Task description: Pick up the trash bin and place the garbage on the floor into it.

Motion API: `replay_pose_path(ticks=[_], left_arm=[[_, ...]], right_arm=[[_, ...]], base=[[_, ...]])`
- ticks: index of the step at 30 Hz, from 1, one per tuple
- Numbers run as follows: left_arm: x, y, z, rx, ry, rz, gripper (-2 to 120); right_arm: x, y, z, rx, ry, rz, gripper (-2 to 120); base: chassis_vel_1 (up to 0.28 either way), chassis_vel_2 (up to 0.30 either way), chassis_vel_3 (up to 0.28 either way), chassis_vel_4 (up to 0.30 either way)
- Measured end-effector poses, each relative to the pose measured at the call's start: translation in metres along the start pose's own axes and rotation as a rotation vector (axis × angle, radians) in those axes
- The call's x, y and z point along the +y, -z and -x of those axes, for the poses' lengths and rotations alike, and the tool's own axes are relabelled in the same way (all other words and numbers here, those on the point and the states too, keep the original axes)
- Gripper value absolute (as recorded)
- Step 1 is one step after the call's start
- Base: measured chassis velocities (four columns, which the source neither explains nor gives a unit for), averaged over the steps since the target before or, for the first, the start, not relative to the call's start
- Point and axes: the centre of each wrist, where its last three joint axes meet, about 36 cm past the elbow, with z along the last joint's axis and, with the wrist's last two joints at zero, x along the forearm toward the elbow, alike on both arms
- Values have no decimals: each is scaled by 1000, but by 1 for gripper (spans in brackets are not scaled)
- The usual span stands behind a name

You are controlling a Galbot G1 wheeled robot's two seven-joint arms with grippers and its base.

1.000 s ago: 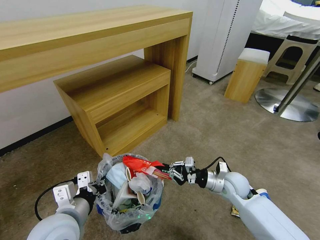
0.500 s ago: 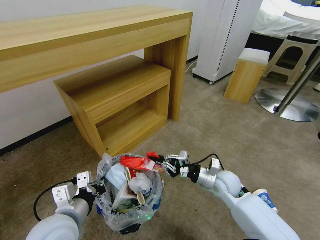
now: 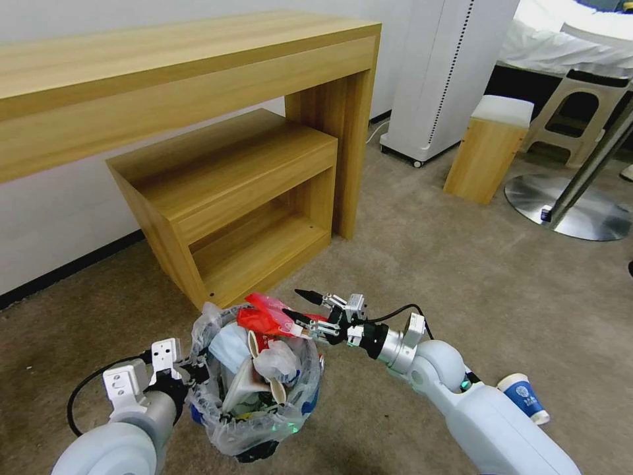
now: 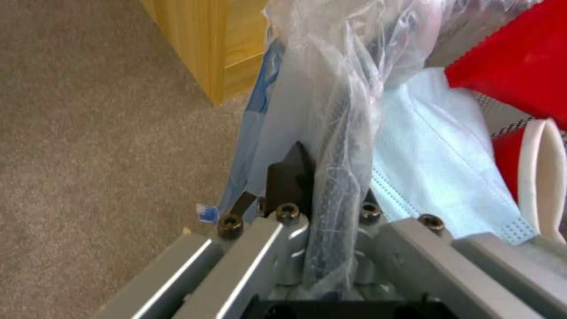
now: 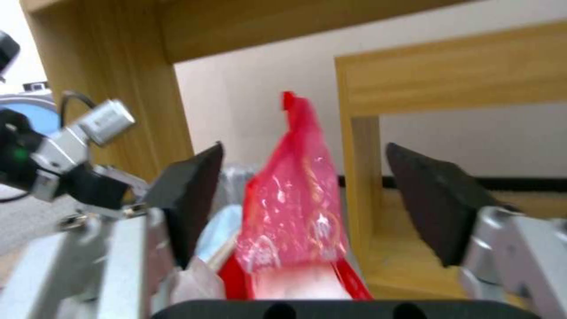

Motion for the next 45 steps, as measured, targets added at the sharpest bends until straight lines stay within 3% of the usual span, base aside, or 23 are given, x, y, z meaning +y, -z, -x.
replay_pose_path(ticks=[2,4,6,10,13,14,17,18,21,25,37,45], left_arm=[[0,0,0,-1,0,-2,1],[0,1,0,-2,0,-2,1],[2,4,1,-9,-1,-10,1],[4,7,1,-19,3,-15,1],[9,13,4,-40,34,-21,1],[9,13,4,-40,34,-21,1],[15,18,7,-58,72,-35,1],[15,18,7,-58,72,-35,1],[20,18,10,-65,101,-43,1],[23,17,11,-68,119,-48,1],[24,14,11,-58,126,-54,1],[23,13,8,-54,128,-55,1]], right_arm=[[2,11,-3,-32,2,-6,89],[3,16,-6,-42,-5,-10,92],[10,38,-16,-71,-100,-22,99],[16,55,-25,-72,-192,-55,100],[22,72,-55,35,-437,-208,100],[22,72,-55,35,-437,-208,100],[24,66,-92,134,-651,-269,100],[24,66,-92,134,-651,-269,100],[25,63,-120,164,-811,-304,100],[29,63,-139,164,-901,-305,100],[51,30,-157,182,-898,-332,100],[54,24,-157,194,-882,-339,100]], base=[[0,0,0,0],[0,0,0,0],[0,0,0,0],[0,0,0,0],[0,0,0,0],[0,0,0,0],[0,0,0,0],[0,0,0,0],[0,0,0,0],[0,0,0,0],[0,0,0,0],[0,0,0,0]])
